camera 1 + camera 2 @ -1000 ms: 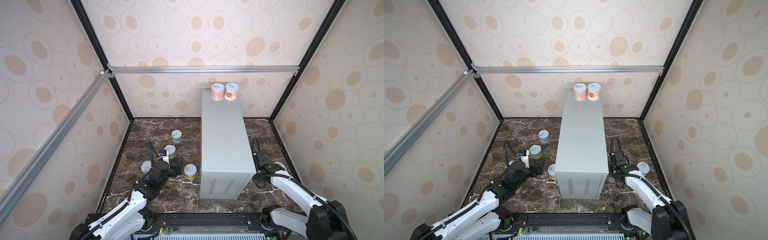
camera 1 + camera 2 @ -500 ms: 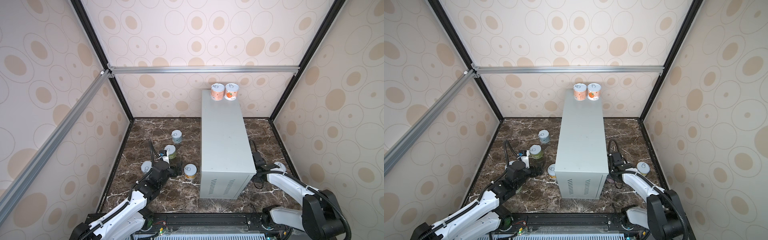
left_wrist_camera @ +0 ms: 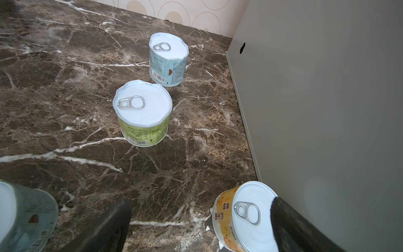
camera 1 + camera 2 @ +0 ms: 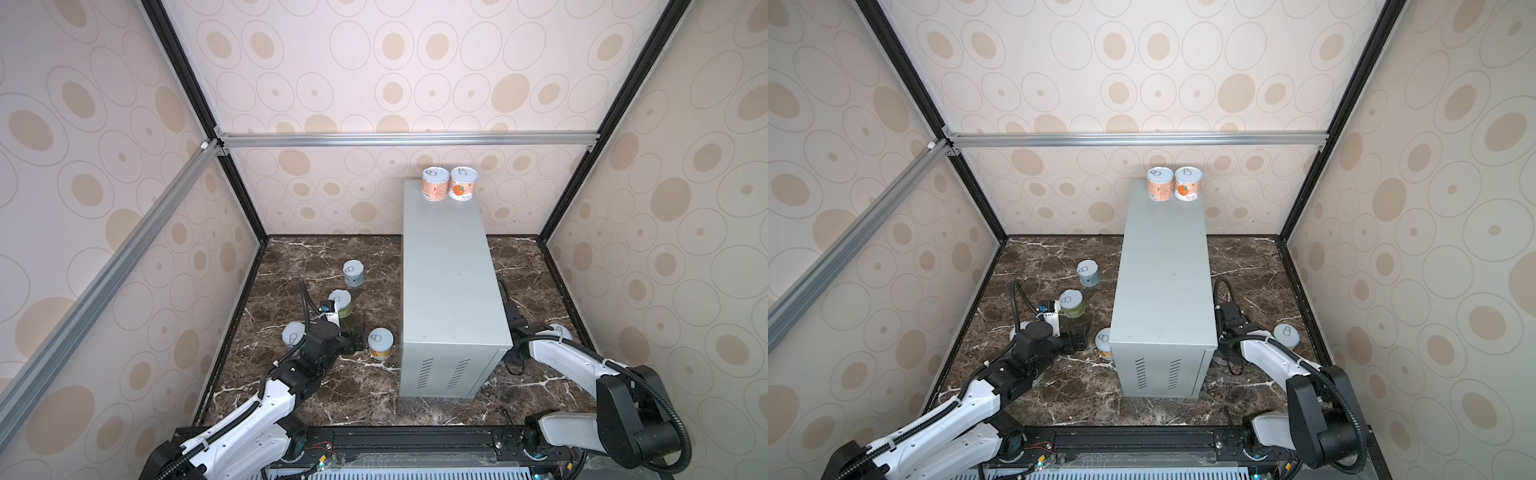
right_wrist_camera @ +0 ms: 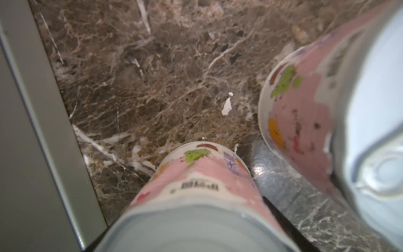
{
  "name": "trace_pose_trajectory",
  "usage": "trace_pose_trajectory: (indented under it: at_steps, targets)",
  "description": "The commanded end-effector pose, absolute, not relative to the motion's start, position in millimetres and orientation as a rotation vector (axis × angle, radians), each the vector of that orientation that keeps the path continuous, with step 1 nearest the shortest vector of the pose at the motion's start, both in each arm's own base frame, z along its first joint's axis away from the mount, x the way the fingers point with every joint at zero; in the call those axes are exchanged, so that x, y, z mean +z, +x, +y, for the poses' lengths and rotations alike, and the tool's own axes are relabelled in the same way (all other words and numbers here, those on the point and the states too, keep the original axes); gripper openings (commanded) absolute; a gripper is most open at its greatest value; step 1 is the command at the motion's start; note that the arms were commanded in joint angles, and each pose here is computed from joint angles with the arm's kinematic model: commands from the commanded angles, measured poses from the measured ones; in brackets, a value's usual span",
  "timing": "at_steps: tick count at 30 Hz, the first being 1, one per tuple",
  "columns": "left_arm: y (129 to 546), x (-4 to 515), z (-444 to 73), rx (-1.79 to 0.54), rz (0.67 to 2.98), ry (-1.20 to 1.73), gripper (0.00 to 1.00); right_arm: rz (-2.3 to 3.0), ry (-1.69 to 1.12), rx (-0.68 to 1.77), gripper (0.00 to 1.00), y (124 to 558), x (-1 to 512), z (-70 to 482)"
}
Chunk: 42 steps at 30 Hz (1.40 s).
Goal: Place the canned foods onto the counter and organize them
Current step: 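Close the right gripper on the pink-labelled can and lift it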
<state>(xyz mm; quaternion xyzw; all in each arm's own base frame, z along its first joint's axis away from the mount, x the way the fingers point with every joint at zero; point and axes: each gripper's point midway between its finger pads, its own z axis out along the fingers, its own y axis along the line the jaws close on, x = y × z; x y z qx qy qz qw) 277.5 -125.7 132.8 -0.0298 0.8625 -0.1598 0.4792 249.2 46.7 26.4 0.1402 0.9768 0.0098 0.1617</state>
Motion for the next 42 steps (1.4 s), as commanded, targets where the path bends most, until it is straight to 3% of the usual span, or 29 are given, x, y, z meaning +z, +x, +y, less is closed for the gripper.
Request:
trace_pose_trajectory:
  at_steps: [1, 12, 25, 42]
  targets:
    - [280.1, 139.0, -127.5, -0.412, 2.082, -0.089, 0.99, 2.795, 0.391, 0.049, 0.72, 252.2, 28.8, 51.2]
    - [278.8, 143.9, -125.8, -0.416, 2.07, -0.098, 0.99, 2.747, 0.378, 0.095, 0.53, 254.7, 48.5, 54.5]
    - [278.5, 169.1, -132.1, -0.47, 2.05, -0.091, 0.99, 2.641, 0.333, 0.164, 0.46, 262.1, 99.9, 58.5]
    - [268.4, 216.4, -134.1, -0.499, 2.021, -0.021, 0.99, 2.458, 0.247, 0.282, 0.45, 256.0, 203.7, 64.2]
